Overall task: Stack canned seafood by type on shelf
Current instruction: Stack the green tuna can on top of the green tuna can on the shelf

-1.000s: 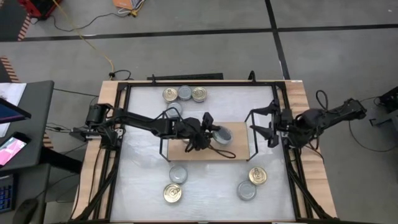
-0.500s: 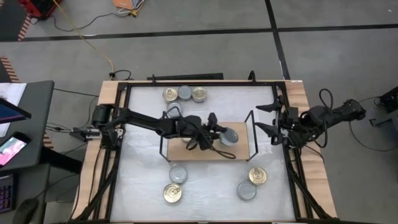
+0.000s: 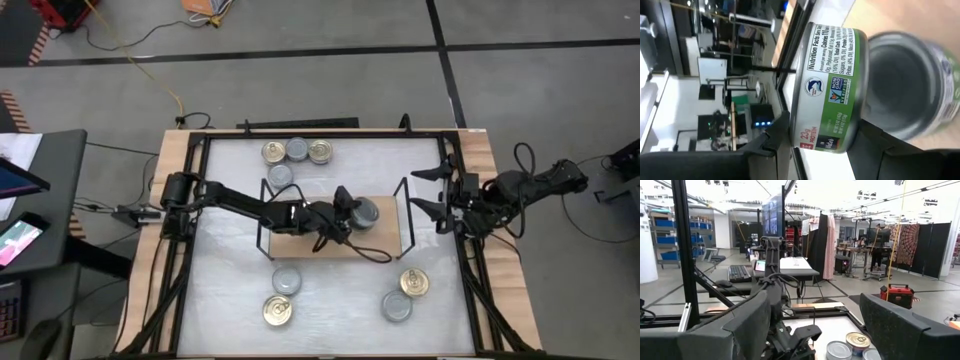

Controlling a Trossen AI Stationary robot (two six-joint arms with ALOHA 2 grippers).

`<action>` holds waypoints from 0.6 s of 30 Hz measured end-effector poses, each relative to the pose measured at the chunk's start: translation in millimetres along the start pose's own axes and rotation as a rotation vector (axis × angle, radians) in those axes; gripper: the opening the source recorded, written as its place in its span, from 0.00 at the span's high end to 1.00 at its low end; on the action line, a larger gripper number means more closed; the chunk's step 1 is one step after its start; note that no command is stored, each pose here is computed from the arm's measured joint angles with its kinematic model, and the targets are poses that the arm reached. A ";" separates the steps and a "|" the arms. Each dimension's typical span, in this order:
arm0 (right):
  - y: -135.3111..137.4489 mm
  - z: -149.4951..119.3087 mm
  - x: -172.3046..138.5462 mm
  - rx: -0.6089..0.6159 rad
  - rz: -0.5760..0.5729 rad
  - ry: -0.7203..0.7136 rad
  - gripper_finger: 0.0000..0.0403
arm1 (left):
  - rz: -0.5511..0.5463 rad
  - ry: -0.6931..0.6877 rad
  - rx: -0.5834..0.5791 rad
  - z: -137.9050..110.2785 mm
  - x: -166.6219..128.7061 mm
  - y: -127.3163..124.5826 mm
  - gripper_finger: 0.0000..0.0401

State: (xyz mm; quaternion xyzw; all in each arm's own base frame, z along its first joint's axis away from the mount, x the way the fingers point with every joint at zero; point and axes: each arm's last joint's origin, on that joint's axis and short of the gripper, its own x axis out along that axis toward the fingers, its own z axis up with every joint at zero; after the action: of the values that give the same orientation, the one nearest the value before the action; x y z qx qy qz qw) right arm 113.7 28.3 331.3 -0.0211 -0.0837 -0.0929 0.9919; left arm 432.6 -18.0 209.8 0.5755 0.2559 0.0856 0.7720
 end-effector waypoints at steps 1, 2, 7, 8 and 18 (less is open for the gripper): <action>0.0 0.0 0.0 0.000 0.000 0.000 0.18 | -0.009 0.000 0.004 0.7 -0.6 -1.3 0.65; 0.0 0.0 0.0 0.000 0.000 0.000 0.18 | -0.017 0.000 0.010 1.4 -1.2 -2.5 0.65; 0.0 0.0 0.0 0.001 0.000 0.000 0.18 | -0.039 -0.020 0.038 6.2 -4.2 -6.1 0.65; 0.0 0.0 0.0 0.001 0.000 0.000 0.18 | -0.038 -0.021 0.034 6.2 -4.1 -6.0 0.65; 0.0 0.1 0.0 0.001 0.000 -0.001 0.18 | -0.060 -0.034 0.006 4.7 -3.3 -6.9 0.58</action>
State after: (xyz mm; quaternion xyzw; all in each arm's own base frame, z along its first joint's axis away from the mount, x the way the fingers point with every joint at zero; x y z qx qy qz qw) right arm 113.7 28.2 331.4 -0.0205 -0.0842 -0.0929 0.9919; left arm 431.1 -25.6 205.3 0.5711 0.2602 0.0518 0.7769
